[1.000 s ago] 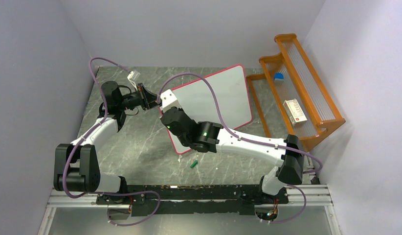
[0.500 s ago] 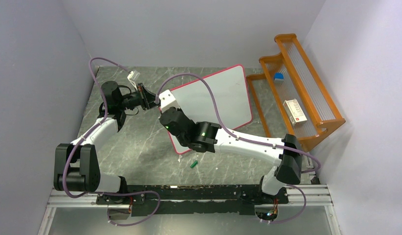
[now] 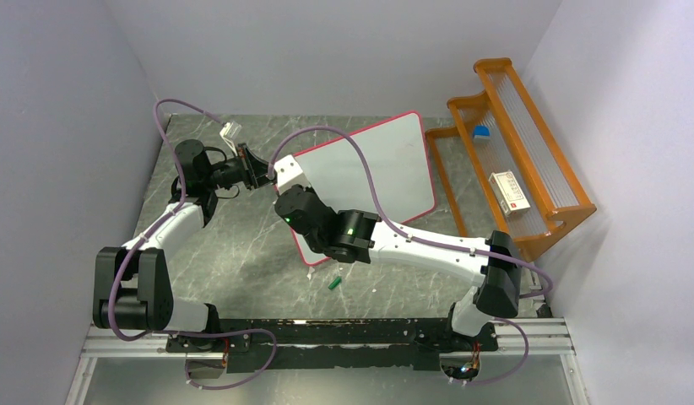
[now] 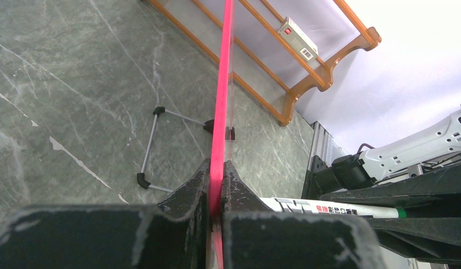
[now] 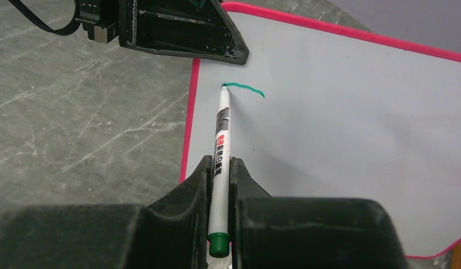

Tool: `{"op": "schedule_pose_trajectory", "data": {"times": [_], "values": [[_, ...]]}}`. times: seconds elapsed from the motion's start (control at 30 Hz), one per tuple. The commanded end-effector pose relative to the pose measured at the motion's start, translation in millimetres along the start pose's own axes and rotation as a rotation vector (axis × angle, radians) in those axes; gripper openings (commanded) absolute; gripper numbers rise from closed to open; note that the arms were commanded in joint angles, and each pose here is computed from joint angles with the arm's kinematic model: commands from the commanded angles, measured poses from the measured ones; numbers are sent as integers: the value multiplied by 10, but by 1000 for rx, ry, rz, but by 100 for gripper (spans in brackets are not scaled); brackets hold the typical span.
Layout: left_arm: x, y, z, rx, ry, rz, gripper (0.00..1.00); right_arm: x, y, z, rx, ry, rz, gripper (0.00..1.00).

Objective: Write a sentence on the whiteboard

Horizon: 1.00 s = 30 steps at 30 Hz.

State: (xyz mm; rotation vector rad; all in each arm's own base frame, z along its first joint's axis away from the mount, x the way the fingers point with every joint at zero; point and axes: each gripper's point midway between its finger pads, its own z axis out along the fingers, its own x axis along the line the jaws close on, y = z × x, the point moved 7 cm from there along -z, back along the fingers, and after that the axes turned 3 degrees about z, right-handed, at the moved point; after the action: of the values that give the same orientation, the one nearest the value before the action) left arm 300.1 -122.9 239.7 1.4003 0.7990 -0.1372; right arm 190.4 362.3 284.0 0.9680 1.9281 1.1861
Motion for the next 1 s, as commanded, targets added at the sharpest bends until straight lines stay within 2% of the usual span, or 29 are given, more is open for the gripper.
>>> {"op": "schedule_pose_trajectory", "data": {"times": [0.0,0.97], "values": [[10,-129,23,40,-16,-46,5,-6,47,-7,2,-16,-1,0],[5,-126,22,39,-16,-44,5,-3,-153,-51,112,3,-15,0]]}}
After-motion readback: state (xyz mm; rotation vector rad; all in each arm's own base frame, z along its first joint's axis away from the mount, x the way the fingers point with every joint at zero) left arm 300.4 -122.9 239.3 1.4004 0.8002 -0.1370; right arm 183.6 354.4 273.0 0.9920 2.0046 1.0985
